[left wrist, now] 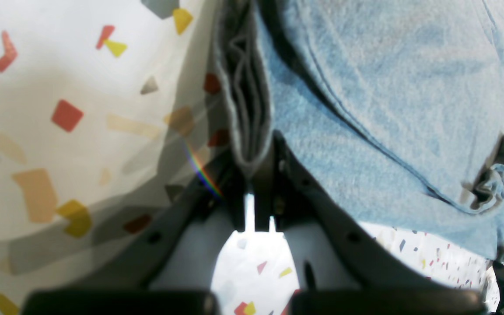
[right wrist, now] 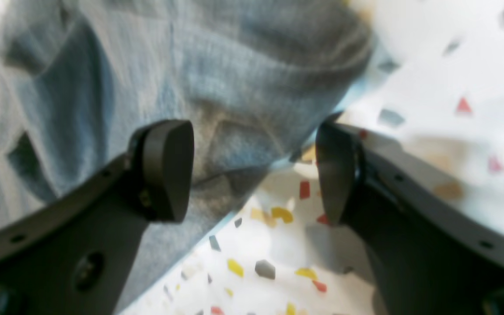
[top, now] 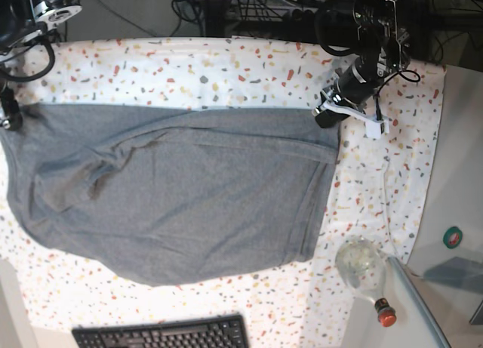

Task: Layout the t-shirt on the table in an organized manner, then fold the t-shirt properly
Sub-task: 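Regrasp the shirt edges with both grippers and tug them taut, then lift the shirt with both grippers and lay it out lengthwise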

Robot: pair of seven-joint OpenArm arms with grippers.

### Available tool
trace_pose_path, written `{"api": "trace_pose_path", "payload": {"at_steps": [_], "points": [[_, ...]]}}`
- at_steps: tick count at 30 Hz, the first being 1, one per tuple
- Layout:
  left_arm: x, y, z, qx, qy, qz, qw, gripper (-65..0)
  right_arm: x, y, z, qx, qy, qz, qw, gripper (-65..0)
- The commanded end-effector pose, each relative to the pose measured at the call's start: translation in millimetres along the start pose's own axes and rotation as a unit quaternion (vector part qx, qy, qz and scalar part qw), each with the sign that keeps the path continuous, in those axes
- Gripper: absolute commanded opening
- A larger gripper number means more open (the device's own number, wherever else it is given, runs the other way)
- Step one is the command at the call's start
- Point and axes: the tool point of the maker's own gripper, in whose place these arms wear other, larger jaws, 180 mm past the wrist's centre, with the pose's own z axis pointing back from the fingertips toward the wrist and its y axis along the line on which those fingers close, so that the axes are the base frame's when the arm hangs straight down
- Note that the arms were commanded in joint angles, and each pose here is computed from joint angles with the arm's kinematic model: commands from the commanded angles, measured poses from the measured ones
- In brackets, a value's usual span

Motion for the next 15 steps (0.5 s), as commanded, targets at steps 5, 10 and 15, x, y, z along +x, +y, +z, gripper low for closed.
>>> {"api": "trace_pose_path", "payload": {"at_steps": [5,10,15], "points": [[-0.9,4.4,1.1,0.013,0.006,-0.005,1.0,-65.0,11.2,-4.9,-11.2,0.002,-0.024,-0.016,0.9996,-23.3],[1.2,4.3,1.7,0.012,0.003,-0.006,1.0,-65.0,8.3,-5.5,-12.6,0.005,-0.018,-0.017,0.9997,-35.7],[13.0,-9.7,21.8,-0.001,-0.023,-0.034,0.999,-65.0,8.2,-7.6,-8.6,0.002,0.005,-0.012,0.9999,-65.0]]}}
